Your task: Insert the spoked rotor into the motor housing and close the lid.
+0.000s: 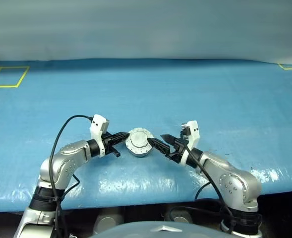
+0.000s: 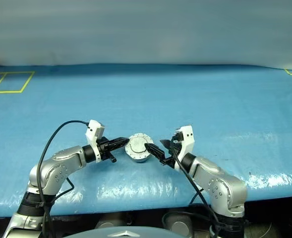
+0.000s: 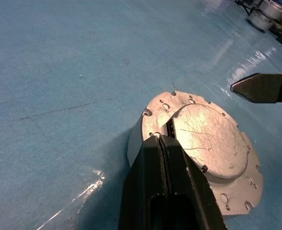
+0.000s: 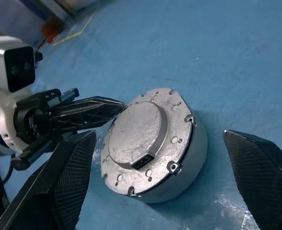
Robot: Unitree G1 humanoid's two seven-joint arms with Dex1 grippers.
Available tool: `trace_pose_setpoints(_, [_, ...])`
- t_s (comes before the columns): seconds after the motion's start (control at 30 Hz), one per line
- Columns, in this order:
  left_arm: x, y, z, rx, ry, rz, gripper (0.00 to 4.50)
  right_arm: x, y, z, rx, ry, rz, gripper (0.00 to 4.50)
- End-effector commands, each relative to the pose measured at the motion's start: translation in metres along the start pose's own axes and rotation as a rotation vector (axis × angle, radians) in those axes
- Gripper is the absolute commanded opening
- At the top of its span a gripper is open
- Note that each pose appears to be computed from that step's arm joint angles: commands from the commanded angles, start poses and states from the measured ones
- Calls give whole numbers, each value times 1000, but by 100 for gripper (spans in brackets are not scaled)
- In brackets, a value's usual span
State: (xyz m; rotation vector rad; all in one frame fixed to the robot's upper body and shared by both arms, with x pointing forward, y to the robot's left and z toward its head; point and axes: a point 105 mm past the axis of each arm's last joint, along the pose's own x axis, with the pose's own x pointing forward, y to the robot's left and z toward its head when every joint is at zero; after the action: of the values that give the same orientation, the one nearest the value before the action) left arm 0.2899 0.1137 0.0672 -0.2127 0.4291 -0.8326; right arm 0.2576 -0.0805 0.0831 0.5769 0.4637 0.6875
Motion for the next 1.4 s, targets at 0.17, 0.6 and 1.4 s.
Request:
trace_pose_setpoints(0.17, [0,-1,11,26,-43,-9,0,13,5,-15,310,19,-59,446])
trace_pose_setpoints(0.6, [-5,2,5,23,-37,18,0,27,36,-28,548,88,135,446])
trace_pose_setpoints(1.4, [-6,-1,3,31,-30,7,0,31,48,-24,680,88,187,118])
